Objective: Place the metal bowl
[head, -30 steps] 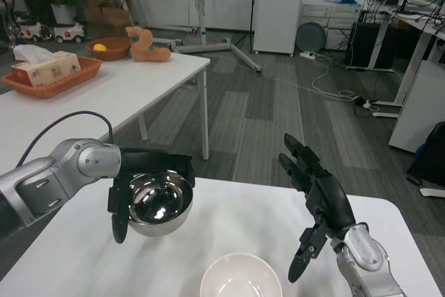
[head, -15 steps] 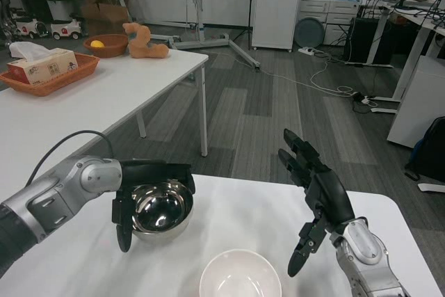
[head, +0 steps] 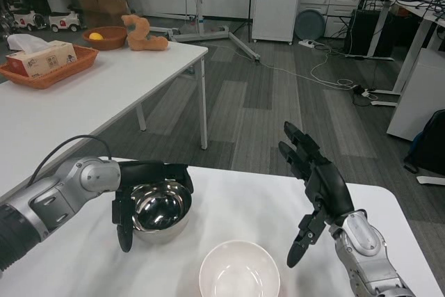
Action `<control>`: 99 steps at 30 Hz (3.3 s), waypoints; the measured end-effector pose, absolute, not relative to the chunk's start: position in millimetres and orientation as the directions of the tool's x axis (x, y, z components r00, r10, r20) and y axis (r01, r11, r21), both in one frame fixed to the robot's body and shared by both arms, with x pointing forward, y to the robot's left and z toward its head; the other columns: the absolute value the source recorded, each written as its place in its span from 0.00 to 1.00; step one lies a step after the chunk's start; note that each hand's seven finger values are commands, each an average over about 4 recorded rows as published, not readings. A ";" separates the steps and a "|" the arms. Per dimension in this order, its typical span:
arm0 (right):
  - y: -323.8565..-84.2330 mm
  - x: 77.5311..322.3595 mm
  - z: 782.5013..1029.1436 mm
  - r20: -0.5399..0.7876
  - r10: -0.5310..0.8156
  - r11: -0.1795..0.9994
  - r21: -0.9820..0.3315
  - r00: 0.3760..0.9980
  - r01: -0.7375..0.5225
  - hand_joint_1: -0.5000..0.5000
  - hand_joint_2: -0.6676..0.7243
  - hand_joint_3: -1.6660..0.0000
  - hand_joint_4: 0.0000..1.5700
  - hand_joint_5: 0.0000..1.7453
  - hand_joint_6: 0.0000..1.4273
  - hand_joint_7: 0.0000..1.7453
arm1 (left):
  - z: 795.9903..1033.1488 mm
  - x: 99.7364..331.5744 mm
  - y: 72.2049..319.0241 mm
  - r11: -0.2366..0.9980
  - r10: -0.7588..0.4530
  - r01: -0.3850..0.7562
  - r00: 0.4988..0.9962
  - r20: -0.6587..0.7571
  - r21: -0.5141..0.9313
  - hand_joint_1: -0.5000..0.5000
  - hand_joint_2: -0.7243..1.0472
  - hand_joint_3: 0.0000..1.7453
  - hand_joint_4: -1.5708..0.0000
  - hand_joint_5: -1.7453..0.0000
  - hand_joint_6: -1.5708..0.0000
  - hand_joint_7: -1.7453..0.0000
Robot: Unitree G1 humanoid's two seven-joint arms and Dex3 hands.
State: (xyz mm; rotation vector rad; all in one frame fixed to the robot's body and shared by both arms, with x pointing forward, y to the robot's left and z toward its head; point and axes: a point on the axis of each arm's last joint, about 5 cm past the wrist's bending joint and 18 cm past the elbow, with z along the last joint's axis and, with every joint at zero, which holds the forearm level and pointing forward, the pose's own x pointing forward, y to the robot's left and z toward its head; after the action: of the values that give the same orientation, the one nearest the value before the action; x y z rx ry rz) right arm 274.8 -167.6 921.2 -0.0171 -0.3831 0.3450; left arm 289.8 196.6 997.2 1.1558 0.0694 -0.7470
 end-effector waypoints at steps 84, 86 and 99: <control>-164.9 279.5 923.8 0.378 0.316 0.947 -0.062 0.870 -0.316 0.08 0.86 1.00 0.00 0.00 0.00 0.00 | 955.4 255.5 256.0 0.880 0.084 0.208 0.817 0.571 -0.427 1.00 0.05 0.05 1.00 0.00 0.99 0.60; -164.6 279.4 924.6 0.383 0.316 0.946 -0.061 0.868 -0.318 0.08 0.86 1.00 0.00 0.00 0.00 0.00 | 955.1 255.3 256.2 0.878 0.085 0.209 0.817 0.571 -0.430 1.00 0.05 0.05 1.00 0.00 1.00 0.60; -164.2 279.1 925.7 0.406 0.306 0.948 -0.049 0.861 -0.314 0.08 0.91 1.00 0.00 0.00 0.00 0.00 | 954.7 255.0 256.7 0.875 0.079 0.222 0.812 0.578 -0.431 1.00 0.05 0.05 1.00 0.16 1.00 0.67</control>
State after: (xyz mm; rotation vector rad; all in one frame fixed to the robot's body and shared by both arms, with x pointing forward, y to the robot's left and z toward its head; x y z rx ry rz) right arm 279.1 -164.2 925.7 0.0191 -0.4224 0.3255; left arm 255.0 256.7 954.7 -0.5087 -0.6245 -0.0796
